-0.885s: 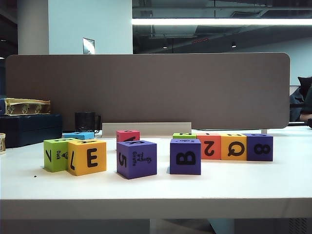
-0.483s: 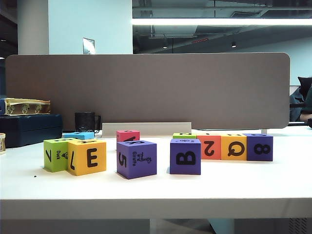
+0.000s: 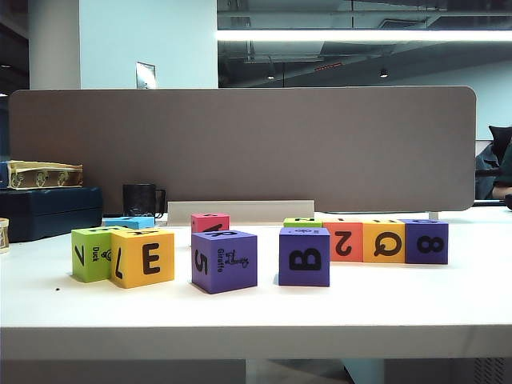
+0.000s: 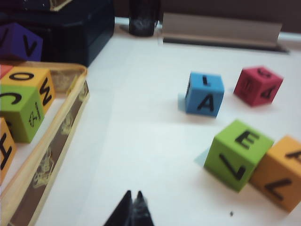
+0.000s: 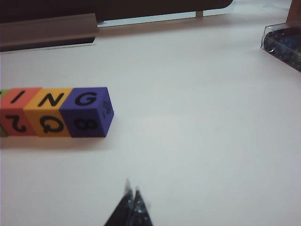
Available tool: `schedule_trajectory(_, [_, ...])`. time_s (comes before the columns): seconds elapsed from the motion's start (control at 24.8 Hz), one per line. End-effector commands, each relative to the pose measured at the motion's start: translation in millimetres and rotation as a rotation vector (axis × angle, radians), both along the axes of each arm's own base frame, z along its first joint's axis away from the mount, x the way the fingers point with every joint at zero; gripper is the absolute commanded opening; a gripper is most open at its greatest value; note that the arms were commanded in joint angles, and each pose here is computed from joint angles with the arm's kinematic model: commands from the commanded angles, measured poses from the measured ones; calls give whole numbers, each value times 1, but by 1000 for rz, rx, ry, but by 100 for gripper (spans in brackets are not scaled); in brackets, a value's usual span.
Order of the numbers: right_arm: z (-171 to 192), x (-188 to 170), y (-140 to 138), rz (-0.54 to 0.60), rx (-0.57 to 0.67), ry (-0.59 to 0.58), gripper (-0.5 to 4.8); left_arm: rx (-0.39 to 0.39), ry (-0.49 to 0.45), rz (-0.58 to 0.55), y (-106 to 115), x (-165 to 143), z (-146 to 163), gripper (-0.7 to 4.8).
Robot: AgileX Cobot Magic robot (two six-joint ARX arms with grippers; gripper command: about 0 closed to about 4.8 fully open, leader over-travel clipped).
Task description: Select the appropriate blocks from the scattered letter blocks on the table and arrange them in a row to spell out "LEARNING".
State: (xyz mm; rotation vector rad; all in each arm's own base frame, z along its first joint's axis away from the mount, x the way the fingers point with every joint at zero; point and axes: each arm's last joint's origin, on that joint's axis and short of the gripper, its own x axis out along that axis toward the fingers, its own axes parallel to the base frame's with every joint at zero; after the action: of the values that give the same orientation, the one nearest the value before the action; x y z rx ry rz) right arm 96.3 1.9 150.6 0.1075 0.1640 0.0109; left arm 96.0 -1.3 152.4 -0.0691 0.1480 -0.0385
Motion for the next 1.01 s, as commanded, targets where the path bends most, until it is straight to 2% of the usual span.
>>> schedule_trajectory(0.04, [14,-2,0,-3,43,-67,-2,-24,-61,-3,0,-1,13,-5])
schedule_trajectory(0.32, [34,-6,0,-1,88,-125,-2,-30,-95,-8,0,-4,25,-5])
schedule_trajectory(0.44, [46,-9,1,19,90,-160,-3,-67,-108,-20,-1,-5,30,-5])
schedule_trajectory(0.72, [69,-17,2,67,93,-221,-3,-71,-134,-62,-2,-8,43,-5])
schedule_trajectory(1.01, [82,-24,3,96,94,-209,-3,-73,-89,-83,-3,-7,65,-5])
